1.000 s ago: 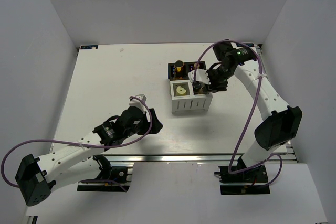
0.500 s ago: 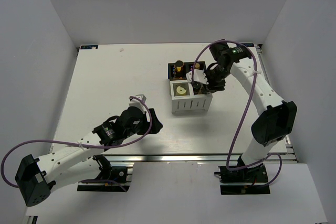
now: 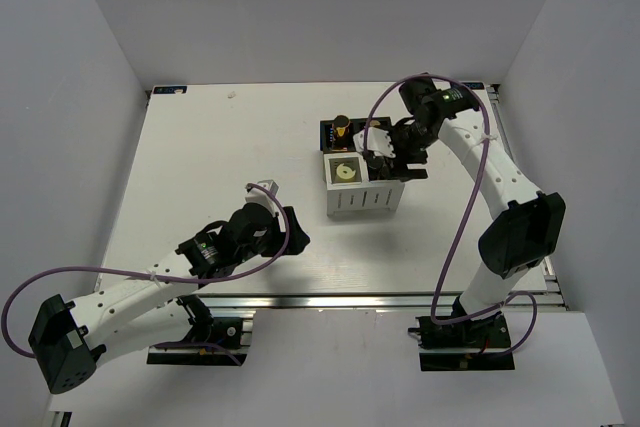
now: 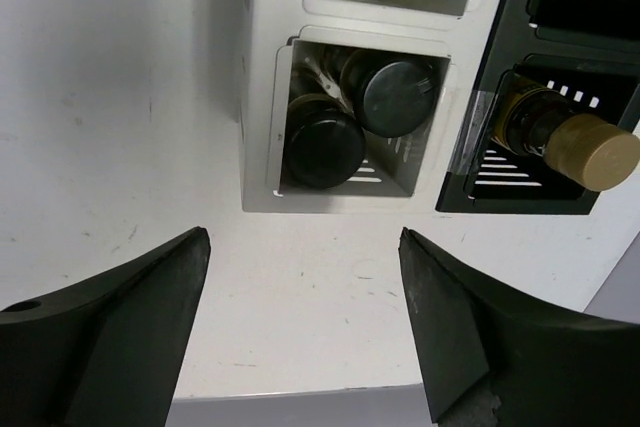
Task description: Organize the condiment bottles
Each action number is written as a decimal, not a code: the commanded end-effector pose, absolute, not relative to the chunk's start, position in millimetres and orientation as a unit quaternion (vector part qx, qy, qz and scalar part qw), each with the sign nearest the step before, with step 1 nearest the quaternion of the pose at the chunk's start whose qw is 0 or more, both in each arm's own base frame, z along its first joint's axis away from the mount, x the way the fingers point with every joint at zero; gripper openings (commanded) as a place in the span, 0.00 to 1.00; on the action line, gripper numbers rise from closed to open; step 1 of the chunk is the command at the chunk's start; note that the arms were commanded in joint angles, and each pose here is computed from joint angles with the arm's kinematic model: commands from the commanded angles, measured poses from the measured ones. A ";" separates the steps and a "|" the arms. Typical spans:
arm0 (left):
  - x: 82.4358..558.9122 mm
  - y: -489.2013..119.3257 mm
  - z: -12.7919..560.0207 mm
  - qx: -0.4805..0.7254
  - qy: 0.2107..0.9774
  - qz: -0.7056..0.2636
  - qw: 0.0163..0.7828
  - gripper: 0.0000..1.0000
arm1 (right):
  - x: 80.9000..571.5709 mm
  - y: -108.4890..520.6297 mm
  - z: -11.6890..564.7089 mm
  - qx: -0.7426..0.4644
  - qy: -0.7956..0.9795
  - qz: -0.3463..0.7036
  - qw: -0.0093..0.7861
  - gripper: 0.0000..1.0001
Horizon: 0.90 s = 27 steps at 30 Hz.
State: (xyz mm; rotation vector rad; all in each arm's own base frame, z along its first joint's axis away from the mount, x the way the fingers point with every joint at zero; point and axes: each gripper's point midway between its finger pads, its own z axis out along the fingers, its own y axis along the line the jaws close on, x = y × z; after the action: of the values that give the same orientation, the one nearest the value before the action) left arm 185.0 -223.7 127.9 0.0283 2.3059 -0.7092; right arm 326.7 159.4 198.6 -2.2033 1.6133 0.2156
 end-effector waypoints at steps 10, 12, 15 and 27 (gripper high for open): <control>187.4 -221.9 137.6 0.008 0.888 -0.276 0.369 0.87 | 363.8 201.3 276.4 -0.604 0.680 0.148 0.387 0.88; 189.6 -222.5 143.5 0.006 0.885 -0.278 0.374 0.87 | 371.9 200.7 288.5 -0.496 0.736 0.184 0.421 0.89; 192.8 -224.9 158.0 0.009 0.876 -0.286 0.388 0.87 | 376.3 195.7 291.0 -0.359 0.793 0.225 0.437 0.89; 213.0 -244.7 216.3 0.027 0.838 -0.320 0.441 0.97 | 370.3 160.7 320.5 -0.200 0.821 0.200 0.496 0.89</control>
State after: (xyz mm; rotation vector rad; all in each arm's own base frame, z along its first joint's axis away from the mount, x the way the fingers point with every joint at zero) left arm 204.2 -239.5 193.9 0.0593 2.1450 -0.7811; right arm 368.7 166.9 296.8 -0.5929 2.0556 0.5078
